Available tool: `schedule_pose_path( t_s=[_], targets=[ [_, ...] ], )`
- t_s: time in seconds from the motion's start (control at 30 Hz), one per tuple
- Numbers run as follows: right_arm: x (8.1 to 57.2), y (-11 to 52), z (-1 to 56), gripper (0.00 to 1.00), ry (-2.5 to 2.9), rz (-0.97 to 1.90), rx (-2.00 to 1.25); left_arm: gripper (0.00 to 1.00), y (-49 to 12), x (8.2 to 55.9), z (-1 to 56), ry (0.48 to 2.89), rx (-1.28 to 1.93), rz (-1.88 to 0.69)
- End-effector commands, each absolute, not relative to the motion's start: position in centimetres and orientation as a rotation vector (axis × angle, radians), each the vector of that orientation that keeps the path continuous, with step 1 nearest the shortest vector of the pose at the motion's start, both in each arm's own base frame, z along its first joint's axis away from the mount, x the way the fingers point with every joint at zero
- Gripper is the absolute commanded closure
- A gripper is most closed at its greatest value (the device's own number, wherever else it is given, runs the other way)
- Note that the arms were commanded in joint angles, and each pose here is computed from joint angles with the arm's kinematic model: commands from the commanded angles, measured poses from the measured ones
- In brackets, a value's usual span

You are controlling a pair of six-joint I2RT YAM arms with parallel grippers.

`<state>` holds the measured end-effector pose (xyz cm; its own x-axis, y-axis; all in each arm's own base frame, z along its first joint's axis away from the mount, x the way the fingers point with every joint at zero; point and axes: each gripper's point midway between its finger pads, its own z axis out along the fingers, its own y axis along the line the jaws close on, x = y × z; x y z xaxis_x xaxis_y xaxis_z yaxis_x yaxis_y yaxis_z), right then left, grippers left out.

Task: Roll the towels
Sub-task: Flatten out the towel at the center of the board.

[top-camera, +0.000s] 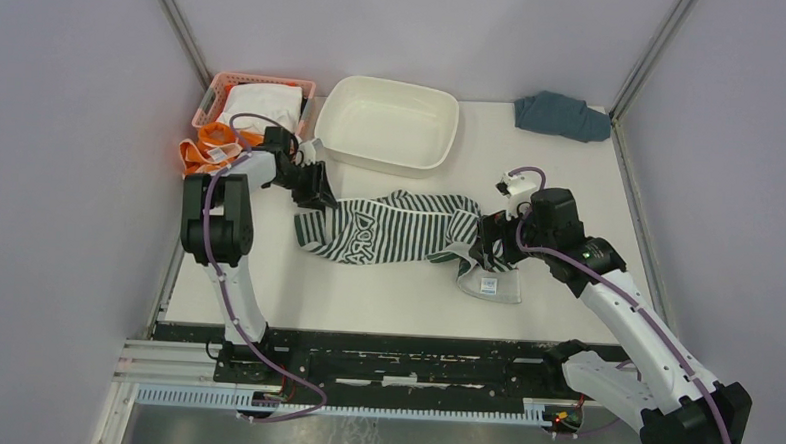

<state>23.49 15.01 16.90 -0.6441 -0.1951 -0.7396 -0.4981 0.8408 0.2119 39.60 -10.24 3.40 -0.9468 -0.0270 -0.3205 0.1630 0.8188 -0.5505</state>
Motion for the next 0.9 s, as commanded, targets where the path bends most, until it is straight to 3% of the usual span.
schedule_pose_path(
  t_s=[0.0,0.1,0.4,0.67,0.87],
  targets=[
    [24.0,15.7,18.9,0.0,2.183,0.544,-0.529,0.54,-10.5,40.7,3.5,2.653,0.193,-0.86],
    [23.9,15.7,18.8,0.0,2.185,0.547,-0.532,0.61,-10.8,40.9,3.6,2.644,0.198,-0.88],
    [23.6,15.9,18.8,0.0,2.204,0.568,-0.556,0.97,-10.1,40.8,7.2,2.585,0.206,-0.796],
    [23.7,16.4,18.6,0.03,2.252,0.55,-0.604,0.97,-4.9,40.8,13.4,2.502,0.017,-0.349],
    [24.2,17.3,16.2,0.09,2.368,0.557,-0.55,0.97,-3.5,39.8,17.4,2.353,-0.086,-0.251]
  ],
)
